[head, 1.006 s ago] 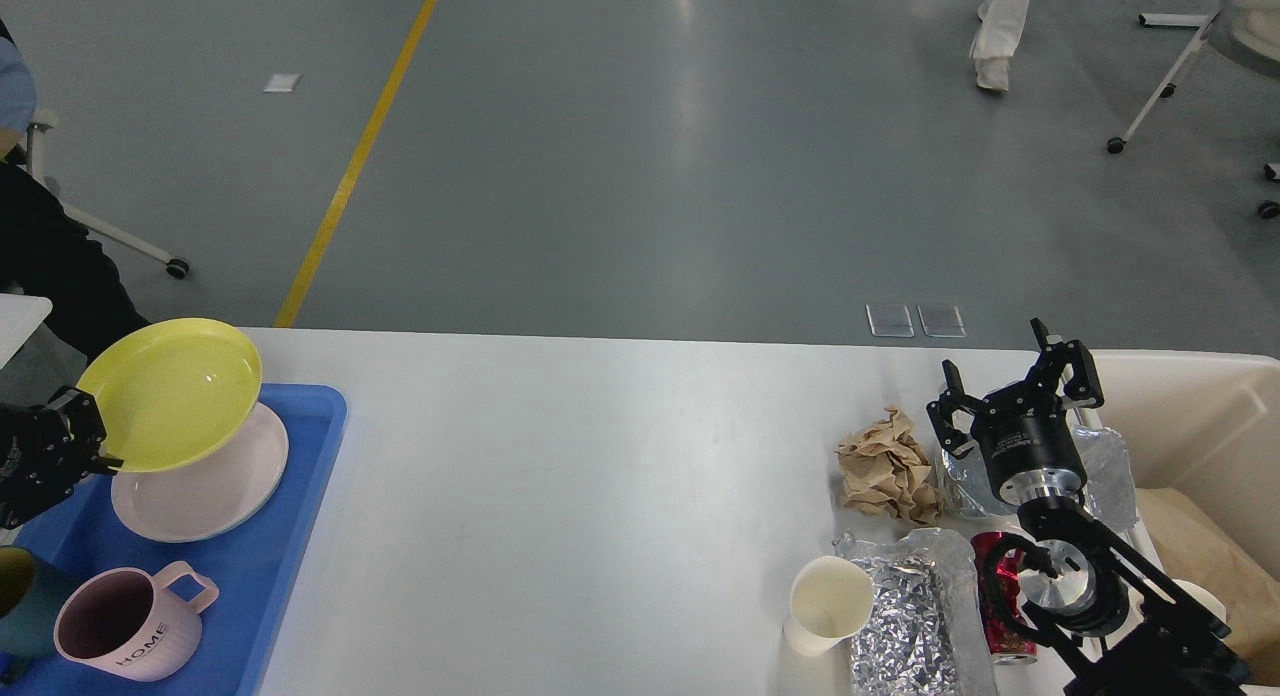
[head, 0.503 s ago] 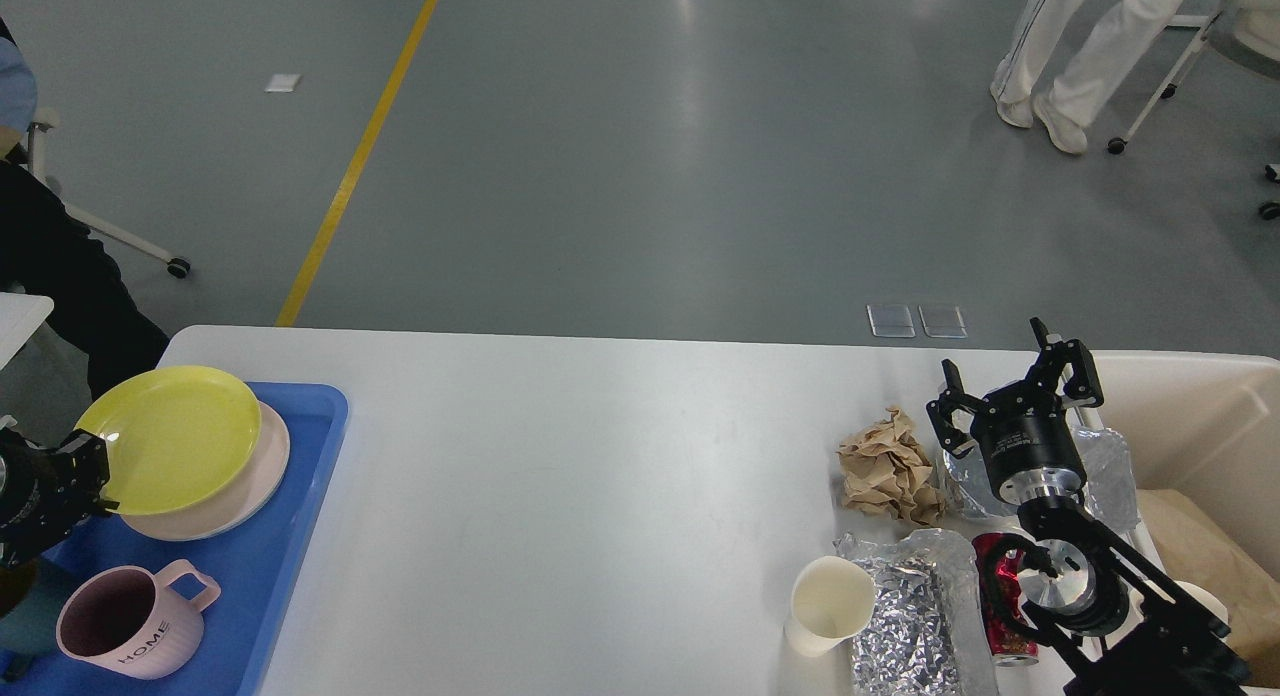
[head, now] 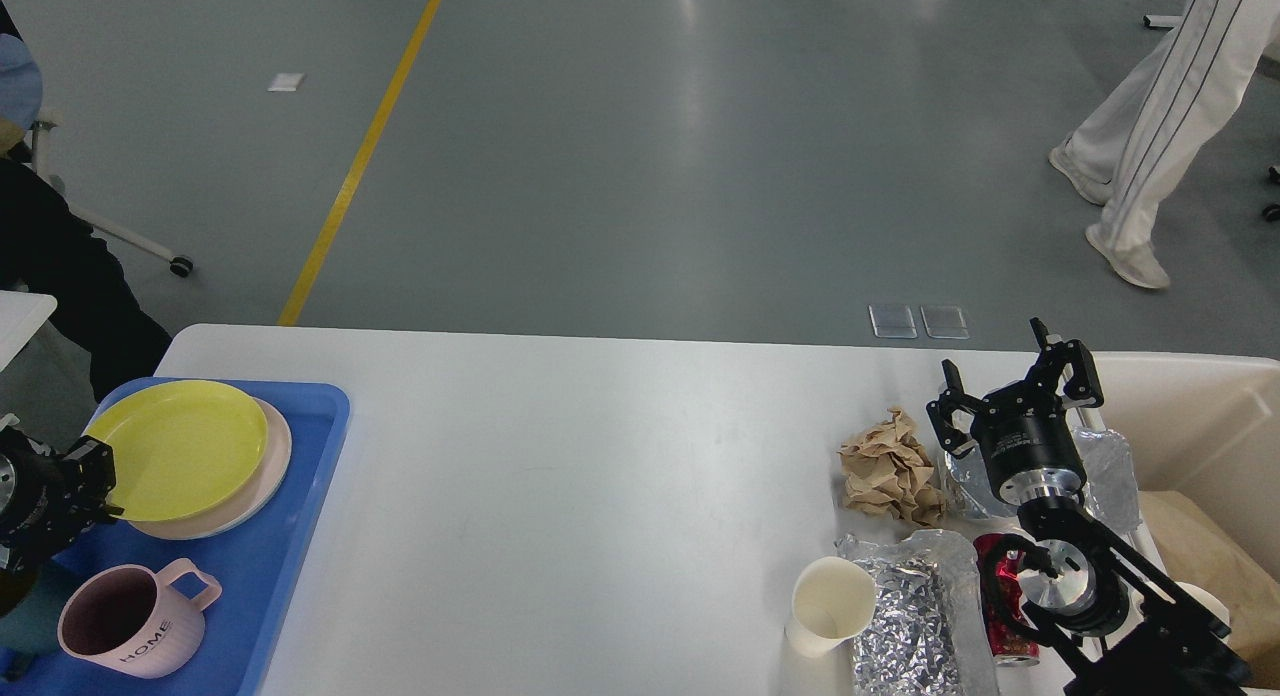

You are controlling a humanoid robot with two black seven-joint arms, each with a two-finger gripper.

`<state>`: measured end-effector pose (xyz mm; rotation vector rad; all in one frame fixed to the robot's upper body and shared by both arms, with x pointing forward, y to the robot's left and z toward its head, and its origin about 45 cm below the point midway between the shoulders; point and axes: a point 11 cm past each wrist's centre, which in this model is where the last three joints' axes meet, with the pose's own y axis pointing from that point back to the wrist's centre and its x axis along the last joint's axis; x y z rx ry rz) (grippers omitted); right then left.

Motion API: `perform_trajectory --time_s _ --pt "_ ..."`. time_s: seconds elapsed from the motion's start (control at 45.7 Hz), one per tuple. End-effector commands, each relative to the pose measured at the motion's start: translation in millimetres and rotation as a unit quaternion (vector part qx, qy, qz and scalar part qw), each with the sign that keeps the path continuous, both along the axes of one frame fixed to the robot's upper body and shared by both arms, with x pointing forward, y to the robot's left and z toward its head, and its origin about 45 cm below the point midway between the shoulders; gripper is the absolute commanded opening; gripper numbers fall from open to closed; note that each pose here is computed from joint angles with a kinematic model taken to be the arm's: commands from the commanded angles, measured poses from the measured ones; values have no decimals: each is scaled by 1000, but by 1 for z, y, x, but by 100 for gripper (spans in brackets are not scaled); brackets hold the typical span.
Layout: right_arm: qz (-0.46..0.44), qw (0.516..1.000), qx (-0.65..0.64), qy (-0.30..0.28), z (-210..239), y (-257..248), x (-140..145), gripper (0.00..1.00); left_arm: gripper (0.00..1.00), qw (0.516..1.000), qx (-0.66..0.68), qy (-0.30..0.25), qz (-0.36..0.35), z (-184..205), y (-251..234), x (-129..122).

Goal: Tidy desktop
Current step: 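Lift the yellow plate and place it onto the pink plate, then release the plate and lower the left gripper over the tray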

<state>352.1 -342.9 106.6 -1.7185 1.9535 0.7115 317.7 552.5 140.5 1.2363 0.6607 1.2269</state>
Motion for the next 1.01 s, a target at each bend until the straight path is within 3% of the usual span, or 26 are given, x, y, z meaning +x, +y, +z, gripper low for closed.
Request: perform_trajectory --time_s 0.0,0.197,0.394,0.591,0.744,0.831,0.984 --pt "1 1000 0 0 0 1 0 100 88 1000 2 0 1 1 2 -1" --pt "0 1000 0 0 0 0 0 100 96 1000 -4 -2 -3 9 2 4" --pt "0 1000 0 -1 1 0 0 100 96 998 5 -69 1 61 10 36" --pt "0 1000 1 0 0 0 0 100 96 973 -67 -217 29 137 -5 88" --pt "0 1000 0 1 0 0 0 100 96 922 -177 -340 54 184 -29 121" --pt "0 1000 1 -1 0 1 0 100 96 883 -254 -390 64 198 -48 135" --pt "0 1000 1 -1 0 1 0 100 96 818 -372 -433 79 198 -82 150"
